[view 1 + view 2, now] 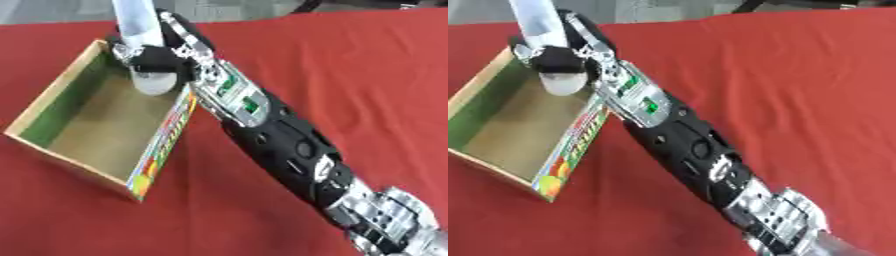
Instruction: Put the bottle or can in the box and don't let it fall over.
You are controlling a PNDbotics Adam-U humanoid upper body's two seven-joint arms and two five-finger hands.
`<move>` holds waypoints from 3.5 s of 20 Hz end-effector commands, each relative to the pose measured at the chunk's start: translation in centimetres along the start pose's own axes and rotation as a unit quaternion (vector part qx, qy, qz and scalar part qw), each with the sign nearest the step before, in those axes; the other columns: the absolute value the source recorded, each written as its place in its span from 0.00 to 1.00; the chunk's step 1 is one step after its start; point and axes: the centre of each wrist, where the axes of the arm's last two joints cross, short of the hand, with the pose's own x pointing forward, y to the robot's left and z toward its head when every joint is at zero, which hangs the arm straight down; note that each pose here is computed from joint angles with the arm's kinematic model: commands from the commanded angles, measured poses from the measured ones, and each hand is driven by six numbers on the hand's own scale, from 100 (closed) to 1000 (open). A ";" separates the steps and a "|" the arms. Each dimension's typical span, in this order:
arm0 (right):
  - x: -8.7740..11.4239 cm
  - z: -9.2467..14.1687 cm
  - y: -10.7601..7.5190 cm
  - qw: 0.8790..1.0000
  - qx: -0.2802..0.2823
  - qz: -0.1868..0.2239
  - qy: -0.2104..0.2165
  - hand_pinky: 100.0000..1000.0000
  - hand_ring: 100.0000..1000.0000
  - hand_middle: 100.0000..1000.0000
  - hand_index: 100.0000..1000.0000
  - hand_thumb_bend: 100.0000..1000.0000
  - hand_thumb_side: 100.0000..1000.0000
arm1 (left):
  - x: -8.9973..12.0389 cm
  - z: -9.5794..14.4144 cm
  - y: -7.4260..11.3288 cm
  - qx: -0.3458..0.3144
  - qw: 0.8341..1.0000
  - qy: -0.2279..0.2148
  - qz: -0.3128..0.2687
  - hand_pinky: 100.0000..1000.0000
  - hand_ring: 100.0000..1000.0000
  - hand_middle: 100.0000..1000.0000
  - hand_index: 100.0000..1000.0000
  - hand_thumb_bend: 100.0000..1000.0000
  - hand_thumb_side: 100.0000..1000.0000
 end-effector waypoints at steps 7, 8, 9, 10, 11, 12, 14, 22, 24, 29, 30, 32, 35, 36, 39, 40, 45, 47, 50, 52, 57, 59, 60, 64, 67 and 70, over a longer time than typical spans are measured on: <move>-2.0 -0.5 0.1 1.000 -0.014 -0.004 0.027 0.75 0.49 0.05 0.05 0.00 0.00 | 0.9 -0.5 -0.4 -0.012 1.000 -0.015 0.007 0.80 0.76 0.75 0.79 0.30 0.75; -2.3 -0.5 0.1 0.999 -0.014 -0.007 0.033 0.75 0.50 0.07 0.06 0.00 0.00 | 0.9 -0.5 -0.4 -0.012 1.000 -0.015 0.007 0.80 0.76 0.75 0.79 0.30 0.75; -2.6 -0.5 0.1 0.999 -0.013 -0.008 0.039 0.76 0.54 0.12 0.09 0.00 0.00 | 0.9 -0.5 -0.4 -0.012 1.000 -0.015 0.007 0.80 0.76 0.75 0.79 0.30 0.75; -2.8 -0.5 0.0 0.999 -0.011 -0.008 0.043 0.76 0.55 0.13 0.10 0.00 0.00 | 0.9 -0.5 -0.4 -0.011 1.000 -0.015 0.007 0.80 0.76 0.75 0.79 0.30 0.75; -2.9 -0.4 0.0 0.999 -0.011 -0.006 0.045 0.77 0.64 0.24 0.18 0.10 0.00 | 0.9 -0.5 -0.4 -0.011 1.000 -0.015 0.007 0.80 0.76 0.75 0.79 0.30 0.76; -3.0 -0.4 -0.1 0.999 -0.010 -0.004 0.047 0.77 0.64 0.24 0.19 0.12 0.00 | 0.9 -0.5 -0.4 -0.011 1.000 -0.016 0.007 0.80 0.76 0.75 0.79 0.30 0.76; -3.0 -0.4 -0.2 0.999 -0.007 0.005 0.045 0.81 0.77 0.46 0.47 0.40 0.00 | 0.9 -0.5 -0.2 -0.008 1.000 -0.016 0.005 0.80 0.76 0.75 0.79 0.30 0.76; -1.3 -0.5 -1.0 0.998 -0.004 0.066 0.024 0.91 0.89 0.76 0.86 0.66 0.07 | 0.8 -0.3 0.1 -0.002 1.000 -0.014 0.000 0.80 0.76 0.75 0.79 0.30 0.76; -0.8 -0.6 -1.1 0.997 -0.006 0.073 0.021 0.92 0.90 0.78 0.88 0.66 0.11 | 0.8 -0.3 0.1 -0.002 1.000 -0.013 -0.001 0.80 0.76 0.75 0.79 0.30 0.76; 0.7 -0.7 -1.3 0.996 -0.008 0.084 0.012 0.92 0.91 0.79 0.89 0.68 0.12 | 0.7 -0.3 0.3 -0.001 1.000 -0.012 -0.003 0.80 0.76 0.75 0.79 0.31 0.76; 0.8 -0.7 -1.3 0.996 -0.008 0.084 0.014 0.92 0.91 0.79 0.89 0.68 0.13 | 0.7 -0.2 0.3 -0.002 1.000 -0.012 -0.003 0.80 0.76 0.75 0.79 0.30 0.76; 0.8 -0.6 -1.2 0.996 -0.007 0.082 0.020 0.92 0.91 0.79 0.88 0.69 0.12 | 0.8 -0.2 0.3 -0.002 1.000 -0.013 -0.004 0.80 0.76 0.75 0.79 0.30 0.76; 0.8 -0.3 -1.4 0.997 -0.005 0.074 0.027 0.92 0.90 0.78 0.88 0.69 0.11 | 0.8 -0.2 0.5 0.001 1.000 -0.013 -0.006 0.80 0.76 0.75 0.79 0.30 0.76; 0.8 -0.2 -1.5 0.997 -0.006 0.069 0.030 0.92 0.90 0.78 0.87 0.69 0.11 | 0.7 -0.2 0.5 0.001 1.000 -0.012 -0.008 0.80 0.76 0.75 0.79 0.30 0.76; 0.6 0.4 -1.6 0.998 -0.002 0.057 0.041 0.92 0.90 0.78 0.88 0.69 0.11 | 0.7 -0.1 0.7 0.003 1.000 -0.012 -0.011 0.80 0.76 0.75 0.79 0.30 0.76; 0.5 0.6 -1.6 0.998 0.000 0.053 0.044 0.92 0.90 0.79 0.88 0.69 0.10 | 0.7 -0.1 0.7 0.003 1.000 -0.012 -0.012 0.80 0.76 0.75 0.79 0.30 0.76; 0.6 1.6 -2.1 0.997 0.005 0.045 0.057 0.91 0.91 0.79 0.88 0.69 0.09 | 0.6 0.0 1.3 0.013 1.000 -0.009 -0.023 0.80 0.77 0.75 0.79 0.30 0.75; 0.8 2.1 -2.3 0.997 0.008 0.042 0.062 0.91 0.91 0.79 0.88 0.69 0.09 | 0.5 0.1 1.7 0.018 0.999 -0.008 -0.028 0.80 0.77 0.75 0.79 0.30 0.75; 1.4 2.8 -2.7 0.997 0.007 0.036 0.062 0.91 0.91 0.80 0.89 0.68 0.08 | 0.6 0.1 1.9 0.021 0.999 -0.009 -0.033 0.80 0.77 0.75 0.79 0.30 0.75; 1.6 3.2 -3.2 0.997 -0.001 0.038 0.061 0.91 0.90 0.80 0.89 0.68 0.08 | 0.5 0.2 2.1 0.023 0.999 -0.008 -0.037 0.80 0.77 0.75 0.79 0.30 0.75; 1.4 4.0 -4.4 0.997 -0.013 0.031 0.072 0.91 0.90 0.80 0.89 0.67 0.07 | 0.3 0.4 2.4 0.027 0.999 -0.003 -0.043 0.80 0.76 0.75 0.79 0.30 0.75; 1.5 4.2 -4.6 0.997 -0.015 0.028 0.072 0.91 0.90 0.80 0.89 0.67 0.07 | 0.3 0.4 2.5 0.027 0.999 -0.002 -0.044 0.80 0.76 0.75 0.79 0.30 0.75; 1.6 4.3 -4.6 0.997 -0.015 0.027 0.072 0.91 0.90 0.80 0.89 0.67 0.07 | 0.3 0.4 2.5 0.027 0.999 -0.002 -0.044 0.80 0.76 0.75 0.79 0.30 0.75; 1.8 5.2 -5.9 0.997 -0.028 0.023 0.062 0.90 0.90 0.81 0.89 0.66 0.06 | 0.2 0.6 2.7 0.030 0.998 0.000 -0.050 0.80 0.76 0.75 0.79 0.30 0.75; 2.6 6.8 -7.8 0.998 -0.039 0.028 0.045 0.89 0.90 0.81 0.89 0.65 0.05 | 0.1 0.6 2.9 0.032 0.998 0.001 -0.054 0.80 0.76 0.75 0.79 0.30 0.75; 3.7 8.3 -9.1 0.998 -0.049 0.032 0.036 0.89 0.90 0.81 0.89 0.65 0.05 | 0.1 0.7 3.0 0.032 0.998 0.002 -0.057 0.80 0.76 0.75 0.79 0.30 0.75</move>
